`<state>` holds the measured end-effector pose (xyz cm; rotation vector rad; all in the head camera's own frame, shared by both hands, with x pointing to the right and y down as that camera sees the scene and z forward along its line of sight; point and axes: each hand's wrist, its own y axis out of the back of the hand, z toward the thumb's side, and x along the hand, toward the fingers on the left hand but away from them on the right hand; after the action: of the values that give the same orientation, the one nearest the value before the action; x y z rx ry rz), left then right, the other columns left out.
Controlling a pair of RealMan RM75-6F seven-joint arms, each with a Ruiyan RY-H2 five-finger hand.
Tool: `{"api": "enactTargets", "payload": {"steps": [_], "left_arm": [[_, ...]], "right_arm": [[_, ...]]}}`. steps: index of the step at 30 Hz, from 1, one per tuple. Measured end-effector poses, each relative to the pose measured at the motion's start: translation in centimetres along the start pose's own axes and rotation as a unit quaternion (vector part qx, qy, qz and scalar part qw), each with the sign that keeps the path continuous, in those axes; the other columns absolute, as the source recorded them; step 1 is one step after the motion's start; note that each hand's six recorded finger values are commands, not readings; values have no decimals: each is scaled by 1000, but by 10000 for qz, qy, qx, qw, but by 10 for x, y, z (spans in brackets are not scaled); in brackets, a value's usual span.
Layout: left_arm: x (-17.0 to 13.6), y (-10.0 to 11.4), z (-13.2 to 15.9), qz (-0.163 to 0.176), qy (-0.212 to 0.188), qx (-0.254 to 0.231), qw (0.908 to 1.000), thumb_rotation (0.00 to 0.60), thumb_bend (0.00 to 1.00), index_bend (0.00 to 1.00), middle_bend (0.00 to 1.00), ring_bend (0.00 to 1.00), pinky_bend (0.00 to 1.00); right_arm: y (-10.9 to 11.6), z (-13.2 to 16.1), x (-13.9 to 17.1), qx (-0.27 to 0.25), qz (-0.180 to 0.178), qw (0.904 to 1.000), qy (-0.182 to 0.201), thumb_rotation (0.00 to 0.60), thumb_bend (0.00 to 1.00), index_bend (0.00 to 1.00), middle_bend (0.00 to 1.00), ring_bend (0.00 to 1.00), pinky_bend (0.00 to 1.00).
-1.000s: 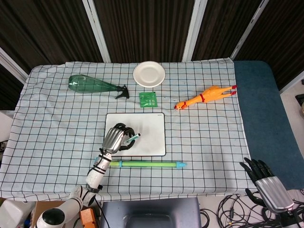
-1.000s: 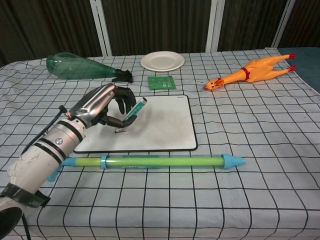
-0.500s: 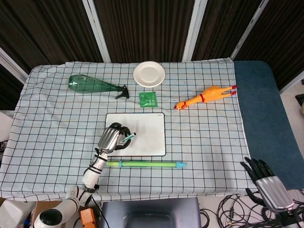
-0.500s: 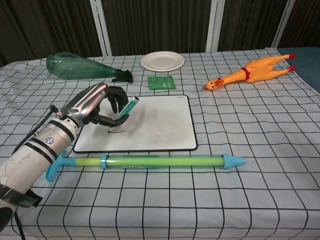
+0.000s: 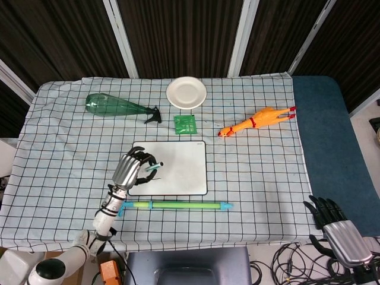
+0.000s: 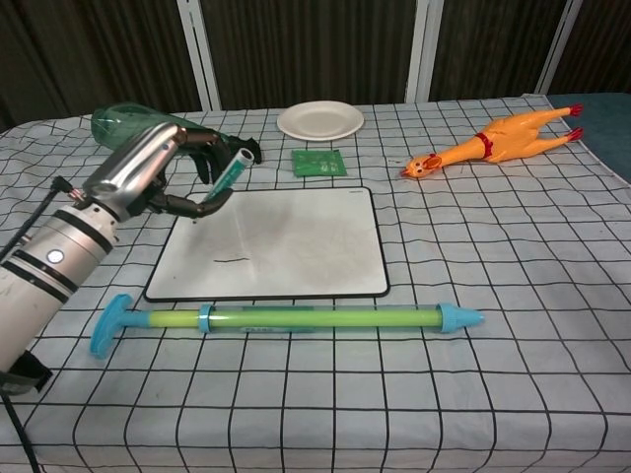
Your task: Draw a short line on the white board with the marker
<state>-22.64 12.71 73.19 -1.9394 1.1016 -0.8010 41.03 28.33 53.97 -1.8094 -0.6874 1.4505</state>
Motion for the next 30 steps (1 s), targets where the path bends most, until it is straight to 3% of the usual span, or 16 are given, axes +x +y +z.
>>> {"api": "enactTargets", "payload": {"steps": [6,13,17,21,25,30], "left_arm": [[-19,30,-54,-136,332,1241,9916,600,480,778,751,472,281],[-47,46,-120,-677,1149,2350,9628,600,478,711,695,378,226],[-62,43,-141,-1036,1487,2629,9477,600,477,646,631,328,193],[-68,36,-145,-1278,1486,2824,9391,600,474,502,520,273,166],[-69,27,-140,-1378,1399,2836,9386,600,413,335,410,186,126],[-71,22,-136,-1412,1351,2670,9437,600,369,266,378,146,96]], "right_arm": [[3,0,2,-47,-43,10000,30,600,328,0,0,0,74],[1,1,3,-23,-15,10000,73,600,328,0,0,0,74],[1,2,4,-19,-11,10000,80,600,328,0,0,0,73],[1,2,3,-12,-6,10000,66,600,328,0,0,0,74],[1,2,3,-12,-6,10000,68,600,328,0,0,0,74],[1,2,4,-36,-24,10000,69,600,328,0,0,0,74]]}}
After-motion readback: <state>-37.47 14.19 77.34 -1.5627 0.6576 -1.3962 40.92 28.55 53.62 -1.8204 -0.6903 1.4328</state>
